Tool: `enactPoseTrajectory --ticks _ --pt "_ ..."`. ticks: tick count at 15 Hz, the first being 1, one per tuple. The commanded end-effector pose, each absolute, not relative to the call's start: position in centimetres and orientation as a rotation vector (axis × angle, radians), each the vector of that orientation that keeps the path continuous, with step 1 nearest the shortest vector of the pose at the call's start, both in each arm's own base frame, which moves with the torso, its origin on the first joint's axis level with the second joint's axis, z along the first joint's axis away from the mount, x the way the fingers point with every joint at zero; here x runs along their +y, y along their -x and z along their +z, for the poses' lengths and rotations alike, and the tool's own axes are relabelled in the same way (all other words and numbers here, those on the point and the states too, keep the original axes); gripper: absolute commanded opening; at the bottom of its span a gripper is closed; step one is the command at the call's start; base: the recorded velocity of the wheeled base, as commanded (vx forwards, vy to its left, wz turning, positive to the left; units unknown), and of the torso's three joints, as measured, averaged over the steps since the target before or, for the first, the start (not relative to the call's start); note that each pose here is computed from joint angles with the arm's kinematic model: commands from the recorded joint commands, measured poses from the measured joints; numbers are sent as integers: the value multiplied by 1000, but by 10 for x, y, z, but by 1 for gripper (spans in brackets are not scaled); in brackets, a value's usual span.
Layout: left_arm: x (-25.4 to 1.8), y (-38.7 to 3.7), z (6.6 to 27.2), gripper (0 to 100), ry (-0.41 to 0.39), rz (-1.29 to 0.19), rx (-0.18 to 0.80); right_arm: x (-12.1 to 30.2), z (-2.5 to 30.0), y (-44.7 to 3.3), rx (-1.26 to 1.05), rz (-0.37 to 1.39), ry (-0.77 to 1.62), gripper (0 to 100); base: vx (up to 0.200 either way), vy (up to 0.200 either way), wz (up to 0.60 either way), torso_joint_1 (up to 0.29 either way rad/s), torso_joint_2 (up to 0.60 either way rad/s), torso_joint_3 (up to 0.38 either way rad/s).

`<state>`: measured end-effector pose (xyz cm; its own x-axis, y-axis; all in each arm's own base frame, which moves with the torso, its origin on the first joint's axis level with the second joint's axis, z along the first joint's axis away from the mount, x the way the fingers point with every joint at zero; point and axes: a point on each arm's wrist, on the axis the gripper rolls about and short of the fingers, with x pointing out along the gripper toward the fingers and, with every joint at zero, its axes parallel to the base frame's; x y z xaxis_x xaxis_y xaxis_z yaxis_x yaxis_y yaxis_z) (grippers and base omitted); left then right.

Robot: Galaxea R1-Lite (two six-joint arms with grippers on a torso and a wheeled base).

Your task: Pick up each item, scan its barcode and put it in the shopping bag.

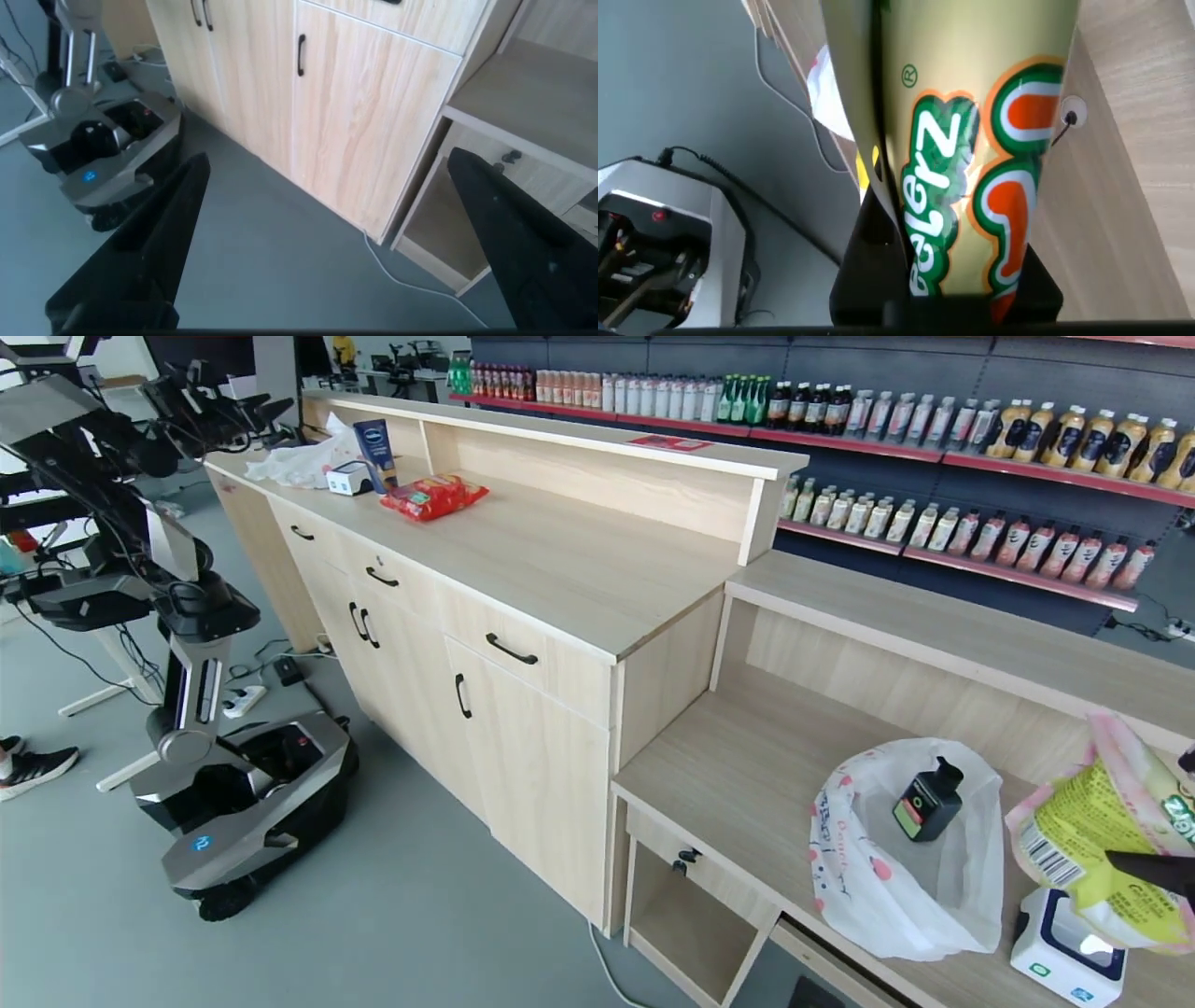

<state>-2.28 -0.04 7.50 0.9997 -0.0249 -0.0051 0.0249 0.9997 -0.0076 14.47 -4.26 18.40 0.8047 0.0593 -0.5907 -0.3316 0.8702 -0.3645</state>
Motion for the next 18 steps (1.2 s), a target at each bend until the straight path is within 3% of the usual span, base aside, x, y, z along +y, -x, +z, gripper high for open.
enactPoseTrajectory --ticks 1,8,18 --pt "0 23 75 100 8 -23 6 -53 171 -159 686 212 416 0 0 0 0 0 0 0" --pt "0 23 75 100 8 -23 5 -94 117 -233 753 75 244 0 0 0 0 0 0 0" --pt "0 23 75 100 8 -25 6 -116 52 -284 824 76 188 0 0 0 0 0 0 0"
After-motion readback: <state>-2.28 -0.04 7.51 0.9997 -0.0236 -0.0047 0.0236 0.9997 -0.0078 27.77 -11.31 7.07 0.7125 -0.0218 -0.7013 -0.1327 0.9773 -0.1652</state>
